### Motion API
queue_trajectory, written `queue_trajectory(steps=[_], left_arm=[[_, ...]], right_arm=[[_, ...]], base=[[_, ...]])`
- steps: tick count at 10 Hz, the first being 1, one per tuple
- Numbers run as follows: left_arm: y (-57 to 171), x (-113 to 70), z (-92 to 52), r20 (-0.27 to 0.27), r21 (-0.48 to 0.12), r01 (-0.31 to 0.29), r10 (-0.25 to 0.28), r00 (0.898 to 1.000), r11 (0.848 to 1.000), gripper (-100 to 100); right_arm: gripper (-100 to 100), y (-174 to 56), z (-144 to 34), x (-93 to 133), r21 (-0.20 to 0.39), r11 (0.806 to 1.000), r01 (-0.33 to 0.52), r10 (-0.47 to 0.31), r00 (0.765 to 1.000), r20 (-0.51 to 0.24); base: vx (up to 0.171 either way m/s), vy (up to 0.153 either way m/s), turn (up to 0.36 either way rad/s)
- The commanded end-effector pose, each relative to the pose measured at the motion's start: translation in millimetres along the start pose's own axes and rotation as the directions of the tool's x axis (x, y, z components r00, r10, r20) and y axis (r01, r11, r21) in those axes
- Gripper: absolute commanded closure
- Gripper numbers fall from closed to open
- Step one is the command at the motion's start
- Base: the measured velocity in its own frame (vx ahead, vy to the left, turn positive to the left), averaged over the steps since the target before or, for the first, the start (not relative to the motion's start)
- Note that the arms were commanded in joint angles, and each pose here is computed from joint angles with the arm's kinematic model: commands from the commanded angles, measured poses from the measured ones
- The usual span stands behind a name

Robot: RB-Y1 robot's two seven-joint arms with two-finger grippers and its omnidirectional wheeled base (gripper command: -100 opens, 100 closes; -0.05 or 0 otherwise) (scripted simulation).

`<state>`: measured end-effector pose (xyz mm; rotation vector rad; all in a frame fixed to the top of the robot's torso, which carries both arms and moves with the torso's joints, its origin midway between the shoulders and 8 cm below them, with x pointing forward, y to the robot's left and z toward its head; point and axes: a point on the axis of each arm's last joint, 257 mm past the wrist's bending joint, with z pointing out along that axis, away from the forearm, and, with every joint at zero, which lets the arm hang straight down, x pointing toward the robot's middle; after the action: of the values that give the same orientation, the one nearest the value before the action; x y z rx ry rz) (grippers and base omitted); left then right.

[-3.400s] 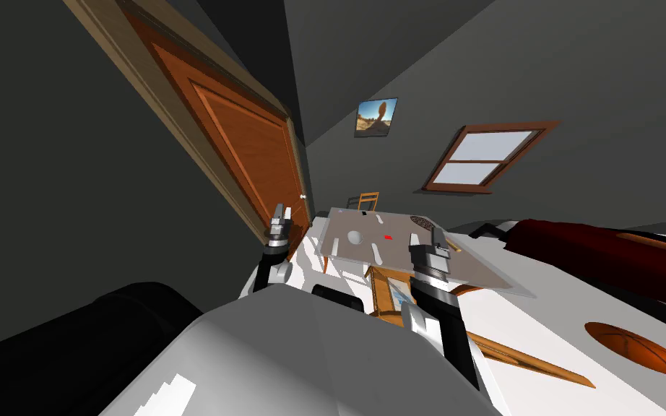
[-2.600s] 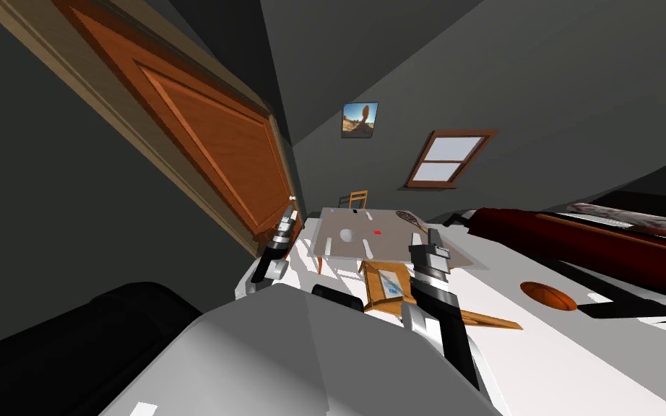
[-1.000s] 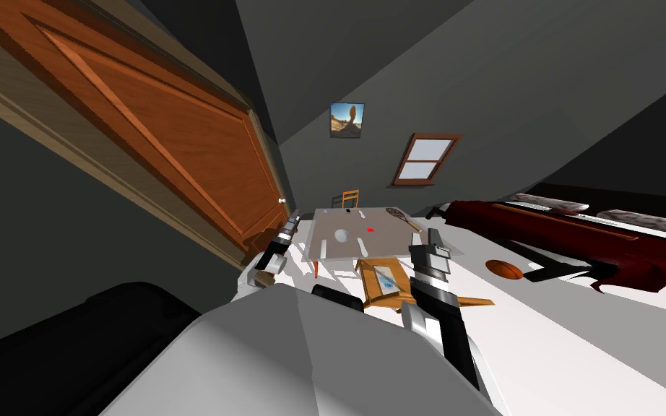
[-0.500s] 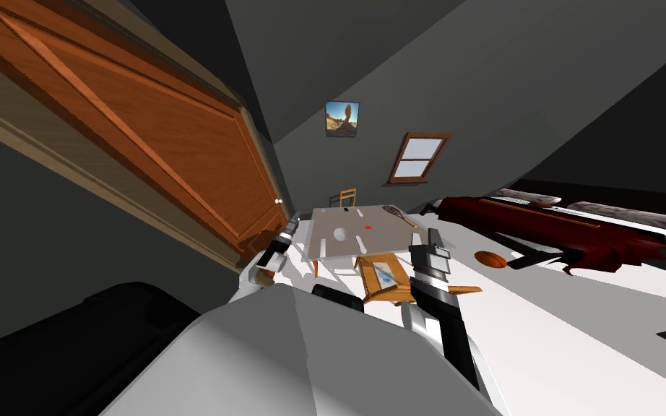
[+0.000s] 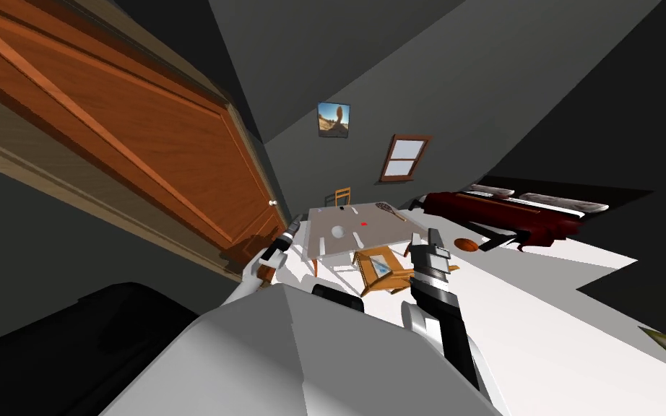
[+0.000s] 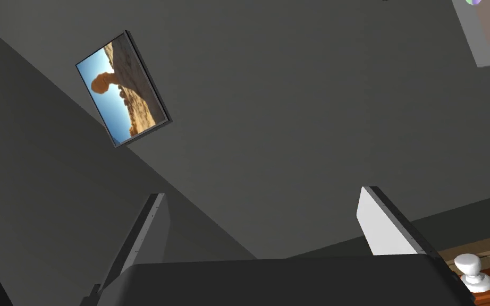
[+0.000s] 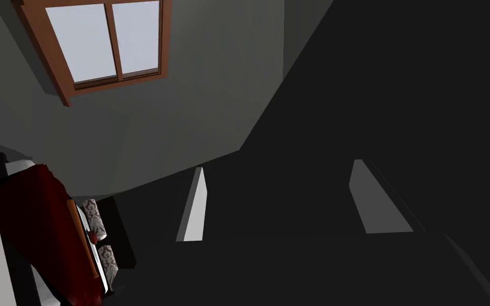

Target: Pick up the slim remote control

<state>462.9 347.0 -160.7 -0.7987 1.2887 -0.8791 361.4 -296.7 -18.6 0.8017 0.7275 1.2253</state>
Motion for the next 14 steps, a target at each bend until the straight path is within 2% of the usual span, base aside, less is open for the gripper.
queue_trajectory(steps=[1,3,6,7,8,9,11,12,13,14], left_arm=[[25,6.6,3.1,-0.033,-0.069,-0.001,-0.001,0.999,0.998,-100],[57,15.7,5.9,-0.076,-0.155,0.001,-0.012,0.997,0.988,-100],[107,34.2,3.9,-0.152,-0.293,-0.005,-0.042,0.987,0.956,-100],[113,34.1,2.0,-0.15,-0.305,0.0,-0.048,0.987,0.952,-100],[126,41.3,0.0,-0.176,-0.346,0.0,-0.065,0.982,0.938,-100],[132,40.9,-2.1,-0.175,-0.358,-0.002,-0.065,0.982,0.934,-100],[164,55.5,-11.8,-0.224,-0.449,-0.009,-0.103,0.969,0.893,-100],[172,54.5,-15.2,-0.221,-0.464,-0.009,-0.105,0.97,0.886,-100],[187,62.0,-21.8,-0.243,-0.508,-0.014,-0.128,0.962,0.861,-100],[209,68.0,-33.5,-0.26,-0.564,-0.021,-0.153,0.953,0.826,-100]], right_arm=[[0,0,0.0,0,0.0,1.0,0.0,0.0,1.0,0.0],[0,0,0.0,0,0.0,1.0,0.0,0.0,1.0,0.0],[0,0,0.0,0,0.0,1.0,0.0,0.0,1.0,0.0],[0,0,0.0,0,0.0,1.0,0.0,0.0,1.0,0.0],[0,0,-0.1,0,0.0,1.0,0.0,0.0,1.0,0.0],[0,0,-0.1,0,0.0,1.0,0.0,0.0,1.0,0.0],[0,0,-0.1,0,0.0,1.0,0.0,0.0,1.0,0.0],[0,0,0.0,0,0.0,1.0,0.0,0.0,1.0,0.0],[0,0,-0.1,0,0.0,1.0,0.0,0.0,1.0,0.0],[0,0,-0.1,0,0.0,1.0,0.0,0.0,1.0,0.0]], base=[[-0.082,0.074,-0.207],[-0.069,0.057,-0.255],[-0.056,0.05,-0.297],[-0.027,0.036,-0.086],[-0.019,0.024,-0.179],[-0.015,0.022,-0.121],[-0.021,0.027,-0.295],[-0.019,0.034,-0.114],[-0.009,0.029,-0.15],[-0.007,0.039,-0.388]])
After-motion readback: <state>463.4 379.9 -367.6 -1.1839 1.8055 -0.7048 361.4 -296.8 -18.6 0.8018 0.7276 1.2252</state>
